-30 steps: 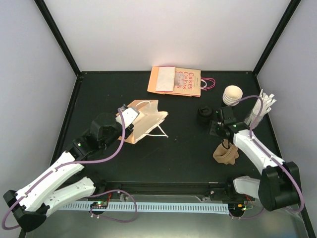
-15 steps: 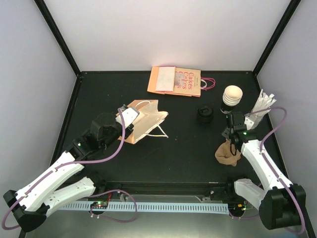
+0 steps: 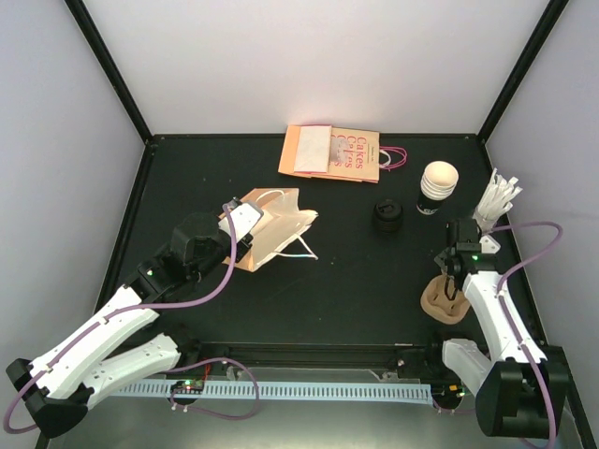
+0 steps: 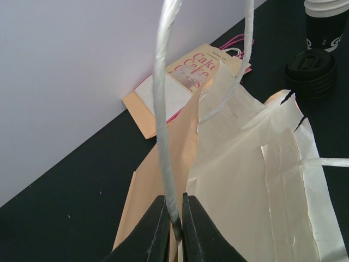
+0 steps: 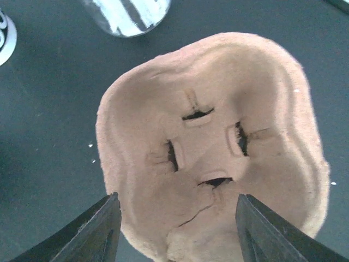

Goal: Pack the takeout coffee

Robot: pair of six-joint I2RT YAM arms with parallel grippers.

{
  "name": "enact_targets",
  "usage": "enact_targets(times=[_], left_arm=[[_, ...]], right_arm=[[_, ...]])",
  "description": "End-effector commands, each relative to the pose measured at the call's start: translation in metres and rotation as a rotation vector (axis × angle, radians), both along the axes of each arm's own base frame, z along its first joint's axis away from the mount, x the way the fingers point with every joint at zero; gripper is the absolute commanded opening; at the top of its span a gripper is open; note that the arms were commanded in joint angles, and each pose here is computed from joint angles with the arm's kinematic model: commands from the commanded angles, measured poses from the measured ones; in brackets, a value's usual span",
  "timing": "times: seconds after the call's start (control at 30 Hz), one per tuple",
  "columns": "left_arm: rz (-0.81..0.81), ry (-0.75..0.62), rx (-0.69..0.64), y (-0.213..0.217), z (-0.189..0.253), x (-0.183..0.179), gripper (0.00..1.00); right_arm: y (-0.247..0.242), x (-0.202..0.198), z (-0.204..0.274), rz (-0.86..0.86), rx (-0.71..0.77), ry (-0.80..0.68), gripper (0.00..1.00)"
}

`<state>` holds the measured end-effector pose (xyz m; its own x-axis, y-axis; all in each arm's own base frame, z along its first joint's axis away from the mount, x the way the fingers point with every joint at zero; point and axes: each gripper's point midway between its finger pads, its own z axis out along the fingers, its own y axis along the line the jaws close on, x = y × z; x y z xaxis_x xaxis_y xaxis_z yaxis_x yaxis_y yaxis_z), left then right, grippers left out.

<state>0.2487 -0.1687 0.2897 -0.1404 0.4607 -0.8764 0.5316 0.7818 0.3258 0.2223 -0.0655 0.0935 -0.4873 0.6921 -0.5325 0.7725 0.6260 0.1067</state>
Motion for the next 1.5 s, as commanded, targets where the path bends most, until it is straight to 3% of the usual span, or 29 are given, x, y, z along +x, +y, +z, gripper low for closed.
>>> enact_targets(times=[0.0, 0.4, 0.8, 0.9, 1.17, 1.27, 1.33, 1.47], left_arm=[[-0.003, -0.015, -0.016, -0.004, 0.004, 0.002, 0.08], [-0.002, -0.01, -0.011, -0.004, 0.003, 0.002, 0.08], [-0.004, -0.01, -0.013, -0.005, 0.003, 0.003, 0.08], [-0.005, -0.009, -0.012, -0.005, 0.003, 0.003, 0.08], [-0.004, -0.014, -0.014, -0.004, 0.005, 0.002, 0.08], [-0.003, -0.018, -0.017, -0.003, 0.005, 0.002, 0.09], [-0.003, -0.017, -0.017, -0.003, 0.005, 0.002, 0.09], [-0.004, -0.016, -0.016, -0.003, 0.005, 0.002, 0.09]], right_arm=[[0.006, 0.012, 0.003, 0.069, 0.017, -0.012, 0.61], [-0.01, 0.032, -0.006, 0.058, -0.076, 0.162, 0.61], [-0.009, 0.04, -0.027, 0.071, -0.088, 0.238, 0.55], [-0.006, 0.041, -0.032, 0.084, -0.088, 0.248, 0.5], [0.009, 0.048, -0.03, 0.161, -0.063, 0.202, 0.22], [0.017, 0.053, -0.026, 0.209, -0.045, 0.17, 0.2], [0.027, 0.058, -0.025, 0.263, -0.017, 0.15, 0.12], [0.057, 0.07, -0.024, 0.423, 0.064, 0.098, 0.12]])
